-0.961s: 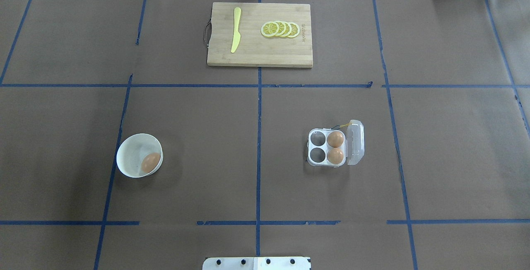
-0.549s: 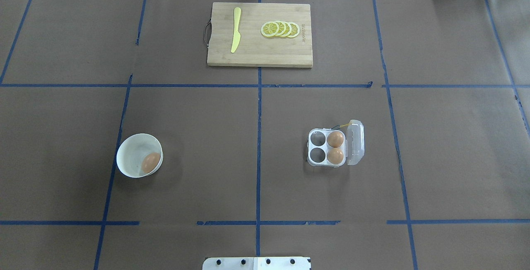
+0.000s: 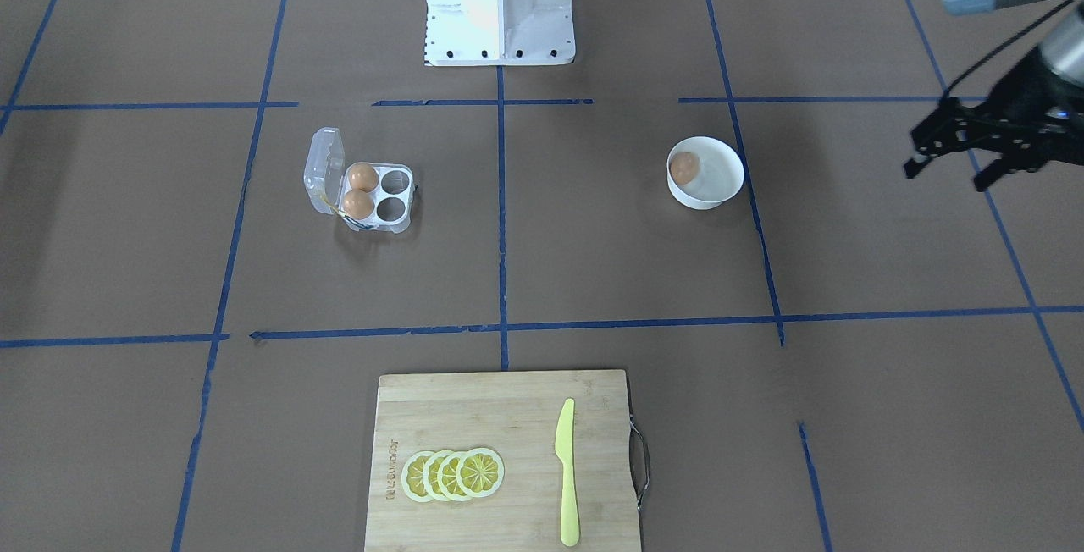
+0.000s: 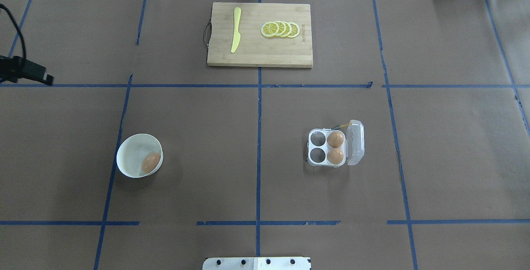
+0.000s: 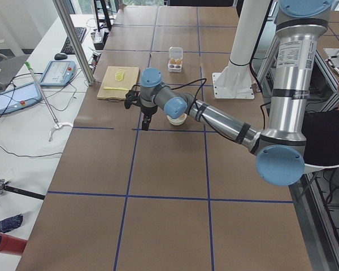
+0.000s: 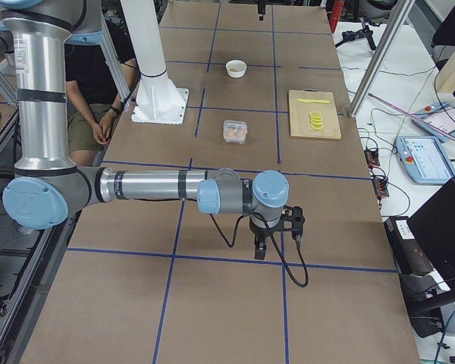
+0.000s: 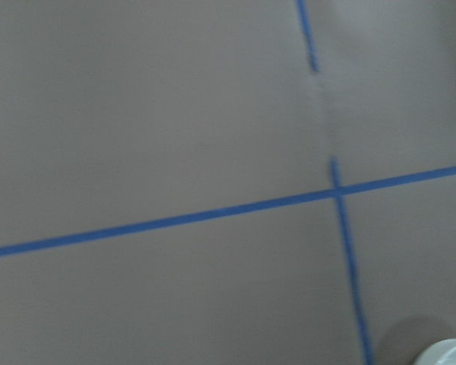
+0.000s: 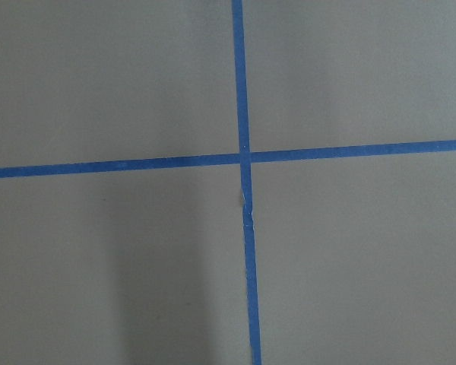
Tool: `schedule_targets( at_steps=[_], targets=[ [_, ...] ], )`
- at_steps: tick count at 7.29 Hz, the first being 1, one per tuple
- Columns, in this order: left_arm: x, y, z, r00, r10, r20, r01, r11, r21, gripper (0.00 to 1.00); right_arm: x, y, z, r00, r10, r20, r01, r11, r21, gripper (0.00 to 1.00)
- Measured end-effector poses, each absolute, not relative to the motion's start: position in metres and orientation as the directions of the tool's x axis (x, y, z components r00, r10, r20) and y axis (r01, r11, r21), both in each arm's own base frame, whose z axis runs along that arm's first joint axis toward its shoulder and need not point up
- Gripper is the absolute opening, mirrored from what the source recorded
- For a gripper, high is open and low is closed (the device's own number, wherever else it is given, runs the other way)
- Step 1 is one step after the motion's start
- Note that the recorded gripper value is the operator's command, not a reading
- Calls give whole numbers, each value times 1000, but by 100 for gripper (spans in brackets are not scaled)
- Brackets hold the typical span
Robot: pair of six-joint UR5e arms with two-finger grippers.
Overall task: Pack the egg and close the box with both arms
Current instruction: 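Move the left gripper over the white bowl holding the brown egg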
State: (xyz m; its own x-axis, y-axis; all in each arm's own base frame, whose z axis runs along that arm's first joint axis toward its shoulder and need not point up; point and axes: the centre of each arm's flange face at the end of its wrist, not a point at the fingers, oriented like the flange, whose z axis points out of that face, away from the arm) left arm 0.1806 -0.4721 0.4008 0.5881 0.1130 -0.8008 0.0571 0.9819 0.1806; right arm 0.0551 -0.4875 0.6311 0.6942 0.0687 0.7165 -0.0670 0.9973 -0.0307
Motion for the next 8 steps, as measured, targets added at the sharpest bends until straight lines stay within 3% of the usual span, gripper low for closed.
schedule_targets(
  at_steps=[4, 6, 8],
  targets=[
    [324, -389, 369, 559, -39, -828, 132, 990, 42, 90, 55, -488, 630, 692, 68, 718, -67, 997, -29, 100],
    [356, -384, 374, 576, -39, -817, 125, 991, 40, 83, 54, -488, 629, 687, 67, 724, -67, 997, -30, 100],
    [382, -387, 378, 590, -30, -807, 114, 992, 46, 82, 54, -489, 628, 684, 65, 726, -66, 997, -28, 100]
  ],
)
